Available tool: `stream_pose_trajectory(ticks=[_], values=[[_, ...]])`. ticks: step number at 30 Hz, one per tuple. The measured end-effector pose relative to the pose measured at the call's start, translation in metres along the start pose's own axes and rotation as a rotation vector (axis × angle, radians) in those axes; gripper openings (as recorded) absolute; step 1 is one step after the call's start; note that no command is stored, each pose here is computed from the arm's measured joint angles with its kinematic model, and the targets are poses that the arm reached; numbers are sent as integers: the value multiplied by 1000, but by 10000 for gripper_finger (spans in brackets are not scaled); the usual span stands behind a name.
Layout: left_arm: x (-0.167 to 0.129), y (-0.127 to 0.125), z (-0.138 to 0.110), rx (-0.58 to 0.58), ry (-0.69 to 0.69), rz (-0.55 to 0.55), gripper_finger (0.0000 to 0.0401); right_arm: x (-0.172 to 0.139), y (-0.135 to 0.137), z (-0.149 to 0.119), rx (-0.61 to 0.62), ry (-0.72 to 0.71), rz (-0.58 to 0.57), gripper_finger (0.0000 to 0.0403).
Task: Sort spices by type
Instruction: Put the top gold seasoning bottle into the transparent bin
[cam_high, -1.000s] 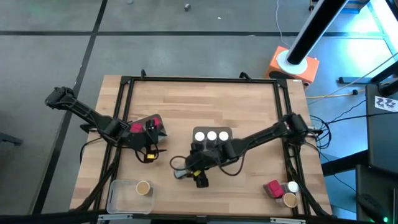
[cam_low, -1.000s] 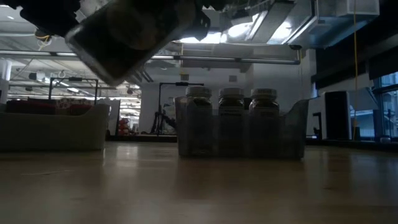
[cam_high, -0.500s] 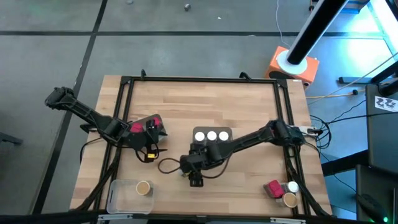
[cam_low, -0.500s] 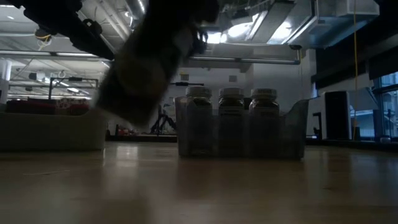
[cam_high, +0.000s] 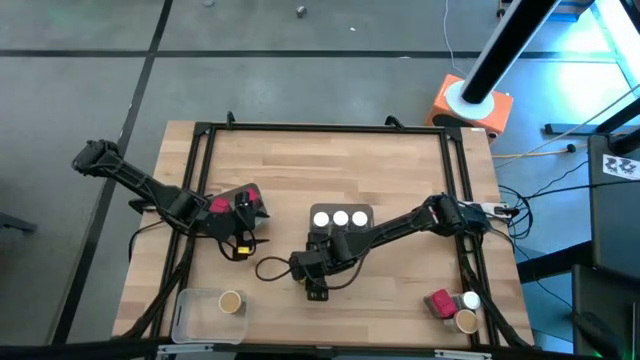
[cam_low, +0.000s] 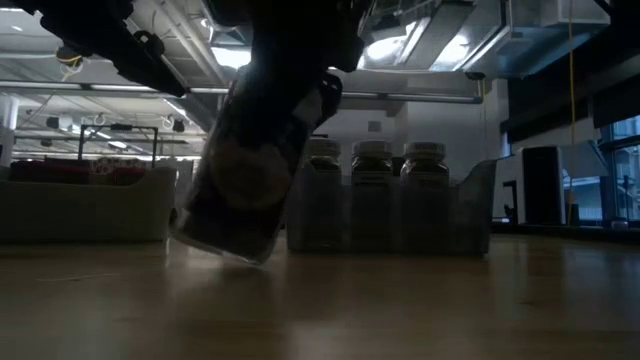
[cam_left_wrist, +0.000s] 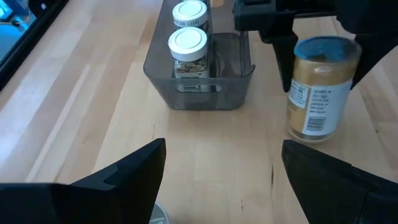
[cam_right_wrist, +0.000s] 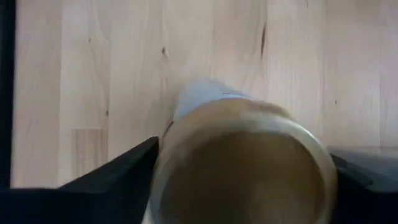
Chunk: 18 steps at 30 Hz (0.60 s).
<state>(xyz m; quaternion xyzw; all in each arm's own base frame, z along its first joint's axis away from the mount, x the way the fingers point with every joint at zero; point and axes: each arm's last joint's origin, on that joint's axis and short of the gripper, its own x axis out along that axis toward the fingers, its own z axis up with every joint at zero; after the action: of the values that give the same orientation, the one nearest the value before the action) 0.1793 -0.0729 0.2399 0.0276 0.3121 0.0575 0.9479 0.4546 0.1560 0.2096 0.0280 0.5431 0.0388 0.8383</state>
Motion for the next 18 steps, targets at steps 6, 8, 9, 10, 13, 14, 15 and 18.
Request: stream_pose_trajectory(ticks=[6,8,9,10,13,14,15,18], values=[[0,0,0,-6,-3,-1,303,-1,-1,1,-2,-15,-31,389],[0,-1,1,-9,-7,-4,303,-1,-1,0,-11,-13,-50,382],[0,-1,1,-11,-12,-7,303,-4,-1,-1,-21,3,-48,377],[-1,-2,2,-13,-20,-17,303,-7,0,-4,-26,27,-42,372],[-2,-8,6,-30,-64,-85,303,-26,7,-9,-22,54,-29,362],[-2,-10,8,-32,-82,-108,303,-33,12,-12,-34,56,-45,360],[-2,-13,10,-36,-99,-133,303,-39,17,-16,-50,57,-66,359],[2,-24,14,-27,-133,-188,303,-55,34,-30,-82,70,-183,360]])
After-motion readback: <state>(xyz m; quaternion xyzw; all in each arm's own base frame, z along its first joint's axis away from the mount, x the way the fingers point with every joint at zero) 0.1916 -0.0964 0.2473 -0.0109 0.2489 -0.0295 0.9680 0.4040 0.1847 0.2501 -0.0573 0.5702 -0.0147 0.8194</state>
